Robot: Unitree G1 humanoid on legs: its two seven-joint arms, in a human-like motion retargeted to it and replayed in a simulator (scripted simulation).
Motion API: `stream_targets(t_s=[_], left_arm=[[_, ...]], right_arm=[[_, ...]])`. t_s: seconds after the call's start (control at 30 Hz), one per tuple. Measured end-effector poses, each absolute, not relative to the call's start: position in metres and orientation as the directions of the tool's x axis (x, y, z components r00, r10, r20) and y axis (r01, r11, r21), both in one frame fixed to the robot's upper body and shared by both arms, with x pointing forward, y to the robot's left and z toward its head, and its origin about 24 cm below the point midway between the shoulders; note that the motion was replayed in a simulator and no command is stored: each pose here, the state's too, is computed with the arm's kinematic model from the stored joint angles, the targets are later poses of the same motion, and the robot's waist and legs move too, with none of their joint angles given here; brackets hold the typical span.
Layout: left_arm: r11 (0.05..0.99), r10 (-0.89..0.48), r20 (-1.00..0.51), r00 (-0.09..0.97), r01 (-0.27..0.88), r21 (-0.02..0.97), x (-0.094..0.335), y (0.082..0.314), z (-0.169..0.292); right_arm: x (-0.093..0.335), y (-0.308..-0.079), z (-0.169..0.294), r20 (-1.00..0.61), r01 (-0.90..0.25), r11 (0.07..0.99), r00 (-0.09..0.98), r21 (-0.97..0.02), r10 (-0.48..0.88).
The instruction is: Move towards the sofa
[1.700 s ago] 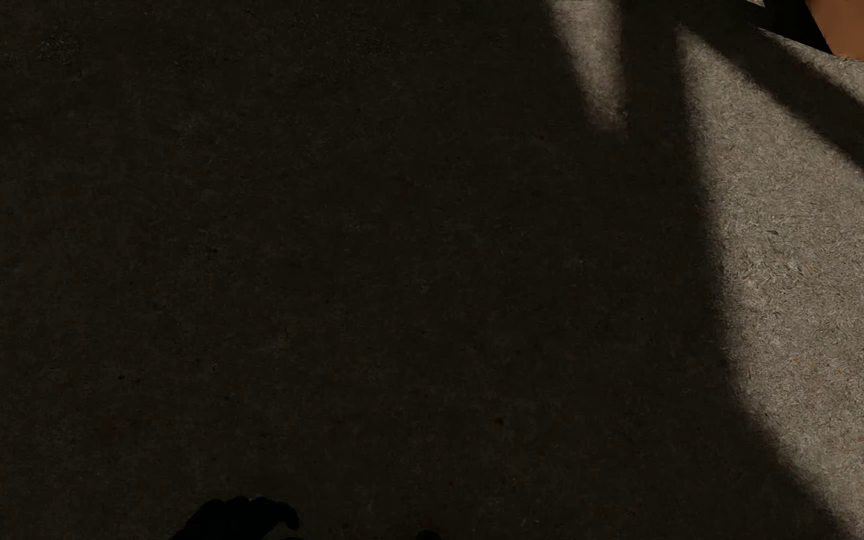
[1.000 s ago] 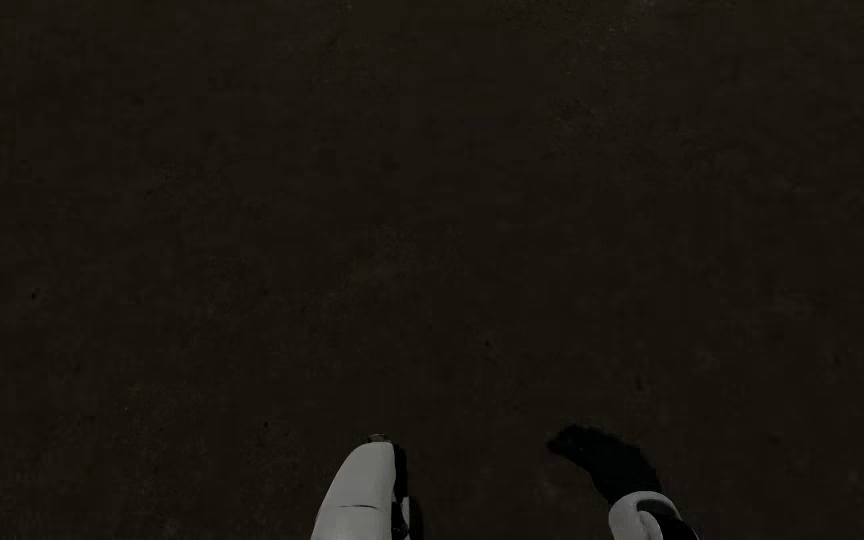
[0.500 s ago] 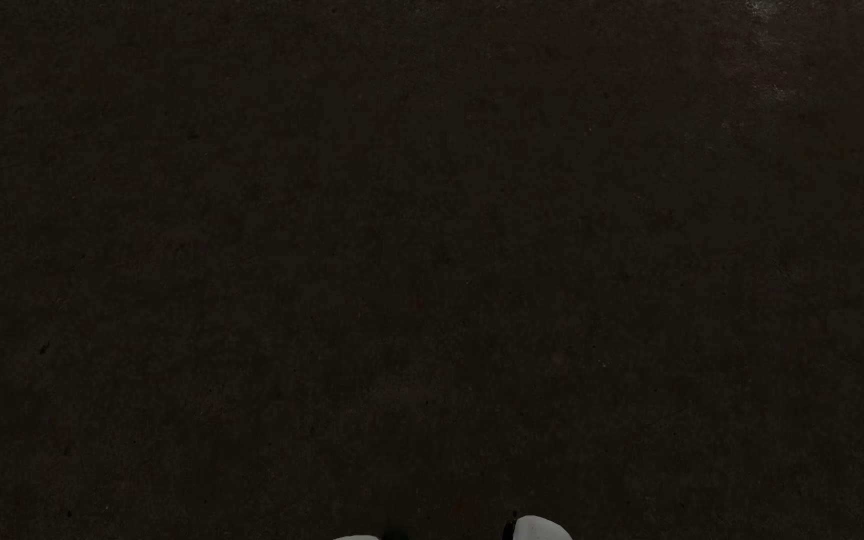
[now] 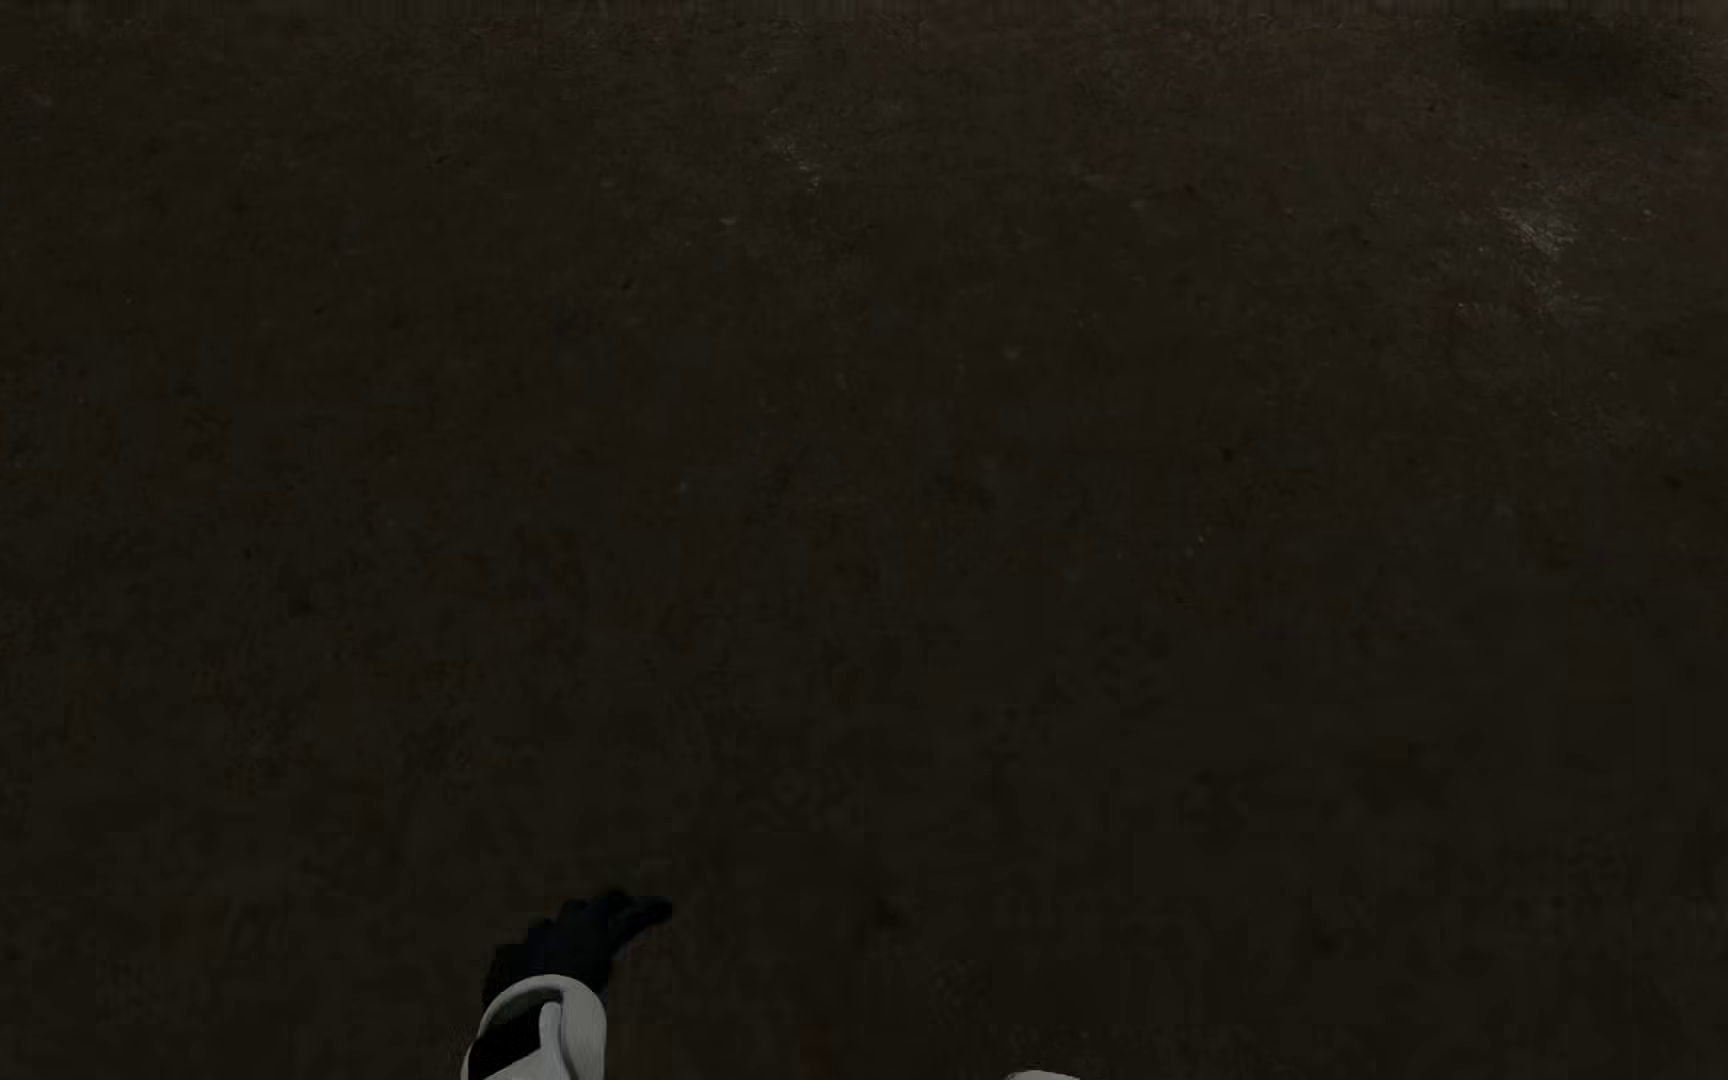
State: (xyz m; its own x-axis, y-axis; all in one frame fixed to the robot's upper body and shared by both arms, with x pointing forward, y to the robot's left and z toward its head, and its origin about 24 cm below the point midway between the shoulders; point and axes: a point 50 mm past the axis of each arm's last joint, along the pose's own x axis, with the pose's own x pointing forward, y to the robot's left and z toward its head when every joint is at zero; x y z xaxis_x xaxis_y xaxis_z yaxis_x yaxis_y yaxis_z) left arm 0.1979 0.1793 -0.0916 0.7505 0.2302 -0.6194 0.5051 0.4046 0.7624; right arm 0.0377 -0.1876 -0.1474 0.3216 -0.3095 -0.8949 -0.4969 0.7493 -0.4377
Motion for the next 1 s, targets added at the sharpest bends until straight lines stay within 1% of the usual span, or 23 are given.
stream_targets(t_s=[0.03, 0.1, 0.13, 0.2, 0.23, 0.3, 0.37, 0.4, 0.43, 0.47, 0.5, 0.53, 0.57, 0.63, 0.67, 0.7, 0.73, 0.77, 0.83, 0.87, 0.93, 0.97, 1.0], left_arm=[[0.473, 0.31, -0.684, 0.66, 0.517, 0.714, 0.168, 0.192, -0.109], [0.586, 0.393, -0.795, 0.462, 0.541, 0.604, 0.108, 0.218, -0.131], [0.613, 0.416, -0.838, 0.354, 0.572, 0.545, 0.077, 0.231, -0.139], [0.626, 0.447, -0.882, 0.149, 0.653, 0.427, 0.021, 0.252, -0.146], [0.624, 0.461, -0.886, 0.04, 0.695, 0.356, -0.005, 0.257, -0.146], [0.606, 0.456, -0.882, -0.118, 0.767, 0.21, -0.046, 0.26, -0.145], [0.568, 0.411, -0.896, -0.17, 0.816, 0.105, -0.059, 0.25, -0.147], [0.549, 0.393, -0.906, -0.159, 0.831, 0.092, -0.054, 0.244, -0.149], [0.514, 0.369, -0.923, -0.113, 0.852, 0.101, -0.041, 0.235, -0.153], [0.457, 0.349, -0.936, -0.045, 0.88, 0.128, -0.018, 0.225, -0.157], [0.382, 0.329, -0.942, 0.065, 0.903, 0.195, 0.016, 0.216, -0.159], [0.305, 0.312, -0.93, 0.194, 0.907, 0.291, 0.054, 0.208, -0.157], [0.274, 0.294, -0.897, 0.33, 0.87, 0.41, 0.092, 0.198, -0.151], [0.334, 0.226, -0.781, 0.582, 0.707, 0.624, 0.166, 0.174, -0.126], [0.388, 0.175, -0.698, 0.695, 0.602, 0.697, 0.201, 0.162, -0.106], [0.42, 0.119, -0.601, 0.79, 0.509, 0.752, 0.233, 0.151, -0.084], [0.422, 0.067, -0.491, 0.869, 0.421, 0.803, 0.262, 0.143, -0.058], [0.393, 0.021, -0.378, 0.925, 0.34, 0.854, 0.286, 0.137, -0.032], [0.302, -0.047, -0.236, 0.971, 0.239, 0.923, 0.318, 0.129, 0.008], [0.255, -0.052, -0.199, 0.979, 0.205, 0.945, 0.325, 0.131, 0.02], [0.198, -0.026, -0.187, 0.982, 0.188, 0.962, 0.325, 0.145, 0.022], [0.198, 0.005, -0.2, 0.98, 0.195, 0.961, 0.319, 0.154, 0.015], [0.215, 0.042, -0.241, 0.97, 0.227, 0.95, 0.307, 0.163, 0.0]], right_arm=[[0.06, -0.183, -0.143, -0.872, -0.509, 0.722, 0.397, -0.468, -0.286], [0.11, -0.178, -0.126, -0.788, -0.516, 0.646, 0.571, -0.563, -0.23], [0.132, -0.175, -0.114, -0.726, -0.501, 0.607, 0.659, -0.618, -0.195], [0.167, -0.175, -0.084, -0.572, -0.404, 0.559, 0.805, -0.724, -0.159], [0.178, -0.177, -0.072, -0.519, -0.37, 0.545, 0.843, -0.753, -0.144], [0.189, -0.184, -0.059, -0.477, -0.343, 0.52, 0.867, -0.783, -0.146], [0.181, -0.202, -0.065, -0.517, -0.362, 0.494, 0.827, -0.79, -0.222], [0.172, -0.21, -0.073, -0.545, -0.38, 0.475, 0.792, -0.793, -0.275], [0.16, -0.216, -0.086, -0.592, -0.415, 0.475, 0.739, -0.776, -0.321], [0.147, -0.217, -0.1, -0.658, -0.455, 0.509, 0.669, -0.731, -0.346], [0.132, -0.213, -0.114, -0.737, -0.502, 0.562, 0.585, -0.657, -0.339], [0.115, -0.209, -0.126, -0.809, -0.554, 0.604, 0.504, -0.572, -0.303], [0.099, -0.201, -0.135, -0.861, -0.617, 0.612, 0.444, -0.495, -0.249], [0.073, -0.197, -0.14, -0.917, -0.703, 0.6, 0.37, -0.383, -0.151], [0.063, -0.201, -0.139, -0.925, -0.691, 0.626, 0.352, -0.361, -0.145], [0.053, -0.205, -0.138, -0.923, -0.652, 0.666, 0.349, -0.363, -0.161], [0.044, -0.209, -0.137, -0.915, -0.605, 0.698, 0.351, -0.383, -0.198], [0.035, -0.212, -0.138, -0.905, -0.561, 0.719, 0.346, -0.41, -0.247], [0.012, -0.212, -0.141, -0.898, -0.513, 0.739, 0.295, -0.436, -0.326], [0.002, -0.21, -0.144, -0.912, -0.544, 0.732, 0.249, -0.41, -0.325], [-0.008, -0.2, -0.152, -0.953, -0.661, 0.688, 0.172, -0.3, -0.25], [-0.01, -0.196, -0.155, -0.965, -0.695, 0.672, 0.143, -0.256, -0.22], [-0.007, -0.193, -0.156, -0.969, -0.704, 0.668, 0.136, -0.24, -0.206]])
